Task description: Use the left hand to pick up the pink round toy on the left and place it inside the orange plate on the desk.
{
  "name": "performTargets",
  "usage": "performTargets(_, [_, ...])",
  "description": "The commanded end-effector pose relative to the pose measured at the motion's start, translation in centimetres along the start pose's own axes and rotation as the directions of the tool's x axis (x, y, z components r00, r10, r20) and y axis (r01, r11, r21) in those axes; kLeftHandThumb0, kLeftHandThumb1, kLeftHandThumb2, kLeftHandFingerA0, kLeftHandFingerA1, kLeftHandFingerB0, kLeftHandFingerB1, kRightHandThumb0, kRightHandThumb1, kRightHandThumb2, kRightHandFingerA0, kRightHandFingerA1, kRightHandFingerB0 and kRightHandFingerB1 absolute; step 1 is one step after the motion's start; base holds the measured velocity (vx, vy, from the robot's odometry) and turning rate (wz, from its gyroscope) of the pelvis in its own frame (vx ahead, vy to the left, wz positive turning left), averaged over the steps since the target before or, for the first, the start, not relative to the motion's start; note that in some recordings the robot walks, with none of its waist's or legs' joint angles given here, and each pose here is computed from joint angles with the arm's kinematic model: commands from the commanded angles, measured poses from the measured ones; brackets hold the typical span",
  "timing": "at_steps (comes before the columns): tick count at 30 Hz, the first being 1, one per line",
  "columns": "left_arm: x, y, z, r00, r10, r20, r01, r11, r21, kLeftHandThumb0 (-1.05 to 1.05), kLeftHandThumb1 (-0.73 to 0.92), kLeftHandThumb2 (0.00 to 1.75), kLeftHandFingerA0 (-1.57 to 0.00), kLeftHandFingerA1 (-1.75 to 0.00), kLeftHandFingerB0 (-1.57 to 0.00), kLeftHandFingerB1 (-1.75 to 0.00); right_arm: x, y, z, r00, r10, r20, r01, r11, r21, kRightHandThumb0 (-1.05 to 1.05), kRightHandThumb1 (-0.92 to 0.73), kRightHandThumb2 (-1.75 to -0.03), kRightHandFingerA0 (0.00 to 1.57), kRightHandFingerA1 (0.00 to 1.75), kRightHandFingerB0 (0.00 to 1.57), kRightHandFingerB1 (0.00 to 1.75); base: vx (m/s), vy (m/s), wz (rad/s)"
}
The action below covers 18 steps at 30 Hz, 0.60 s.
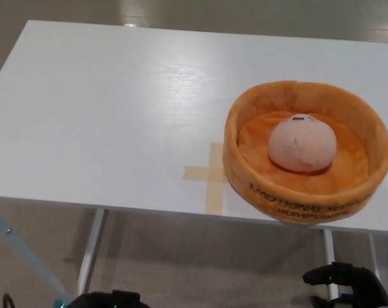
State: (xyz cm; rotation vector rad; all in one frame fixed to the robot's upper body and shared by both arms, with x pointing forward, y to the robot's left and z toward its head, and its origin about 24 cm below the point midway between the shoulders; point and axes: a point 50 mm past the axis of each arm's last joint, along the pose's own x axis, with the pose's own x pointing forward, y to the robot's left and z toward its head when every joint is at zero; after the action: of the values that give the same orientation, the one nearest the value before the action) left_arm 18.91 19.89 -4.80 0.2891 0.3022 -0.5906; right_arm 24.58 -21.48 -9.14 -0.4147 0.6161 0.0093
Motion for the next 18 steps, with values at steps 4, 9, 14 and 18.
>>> performTargets(4, [2.5,0.4,-4.3,0.899,0.357,-0.256,-0.306,0.927,0.217,-0.13,0.73,0.62,-0.94,-0.61,-0.83,-0.54,-0.9,0.7,-2.0,0.999,-0.017,-0.043,0.02,0.999,0.051,-0.16,-0.54,-0.65,0.69,0.96,0.62,0.81,0.0,0.0,0.0])
performTargets(9, [2.3,0.4,-5.6,0.857,0.382,-0.347,-0.384,0.921,0.065,-0.12,0.72,0.62,-0.92,-0.62,-0.86,-0.55,-0.8,0.7,-1.9,0.999,-0.016,-0.05,0.018,0.999,0.05,-0.13,-0.58,-0.61,0.68,0.93,0.6,0.78,0.0,0.0,0.0])
performTargets(14, [1.8,0.8,-5.9,0.838,0.425,-0.343,-0.439,0.898,0.039,-0.14,0.73,0.62,-0.9,-0.61,-0.84,-0.53,-0.7,0.4,-1.8,0.999,-0.019,-0.048,0.021,0.999,0.05,-0.15,-0.56,-0.62,0.69,0.93,0.6,0.78,0.0,0.0,0.0])
performTargets(18, [1.9,1.0,-5.9,0.829,0.446,-0.338,-0.462,0.886,0.036,-0.14,0.73,0.62,-0.9,-0.62,-0.84,-0.53,-0.6,0.3,-1.5,0.999,-0.026,-0.042,0.028,0.999,0.042,-0.13,-0.56,-0.62,0.71,0.94,0.62,0.79,0.0,0.0,0.0])
